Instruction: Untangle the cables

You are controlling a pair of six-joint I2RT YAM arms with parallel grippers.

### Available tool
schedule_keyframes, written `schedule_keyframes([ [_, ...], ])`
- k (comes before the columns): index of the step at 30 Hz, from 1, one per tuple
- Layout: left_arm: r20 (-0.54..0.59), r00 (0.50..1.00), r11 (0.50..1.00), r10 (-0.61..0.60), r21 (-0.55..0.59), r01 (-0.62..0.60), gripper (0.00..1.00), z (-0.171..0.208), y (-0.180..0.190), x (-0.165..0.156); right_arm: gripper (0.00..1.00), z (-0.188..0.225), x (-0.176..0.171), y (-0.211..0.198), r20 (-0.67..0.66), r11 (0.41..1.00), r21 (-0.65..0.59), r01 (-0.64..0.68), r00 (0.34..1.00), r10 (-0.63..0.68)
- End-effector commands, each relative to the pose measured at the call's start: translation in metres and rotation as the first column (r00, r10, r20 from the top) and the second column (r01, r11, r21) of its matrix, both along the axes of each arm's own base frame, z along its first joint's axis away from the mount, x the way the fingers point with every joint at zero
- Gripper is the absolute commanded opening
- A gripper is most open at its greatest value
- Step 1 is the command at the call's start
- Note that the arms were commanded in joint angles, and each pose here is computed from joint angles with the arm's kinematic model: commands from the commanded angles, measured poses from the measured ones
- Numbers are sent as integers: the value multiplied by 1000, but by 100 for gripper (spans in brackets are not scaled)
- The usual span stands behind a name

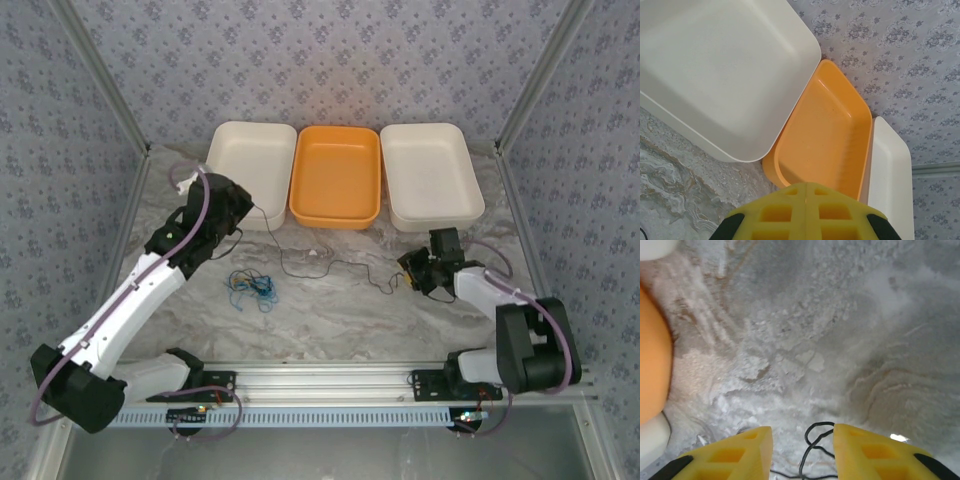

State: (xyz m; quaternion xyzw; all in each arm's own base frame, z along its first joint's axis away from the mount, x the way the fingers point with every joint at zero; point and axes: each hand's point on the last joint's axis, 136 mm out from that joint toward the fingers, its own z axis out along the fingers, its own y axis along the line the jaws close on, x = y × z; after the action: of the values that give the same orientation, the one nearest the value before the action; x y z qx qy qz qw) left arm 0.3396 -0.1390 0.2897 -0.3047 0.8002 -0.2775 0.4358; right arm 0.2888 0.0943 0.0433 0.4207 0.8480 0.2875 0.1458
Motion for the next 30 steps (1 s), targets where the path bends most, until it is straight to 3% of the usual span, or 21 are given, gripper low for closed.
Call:
schedule_keyframes([
  [1, 30, 1000, 1000, 3, 7, -3, 0, 9, 6, -3, 41, 9, -11, -4, 0, 999, -25, 30, 1000, -30],
  [14, 49, 999, 1000, -4, -5, 4, 0, 17, 9, -10, 41, -4, -13, 20, -37, 998, 1, 64, 997, -63],
  [30, 78, 997, 1000, 0, -10, 1, 0, 30, 16, -20, 28, -41, -14, 14, -141, 991, -20, 136, 980, -137],
])
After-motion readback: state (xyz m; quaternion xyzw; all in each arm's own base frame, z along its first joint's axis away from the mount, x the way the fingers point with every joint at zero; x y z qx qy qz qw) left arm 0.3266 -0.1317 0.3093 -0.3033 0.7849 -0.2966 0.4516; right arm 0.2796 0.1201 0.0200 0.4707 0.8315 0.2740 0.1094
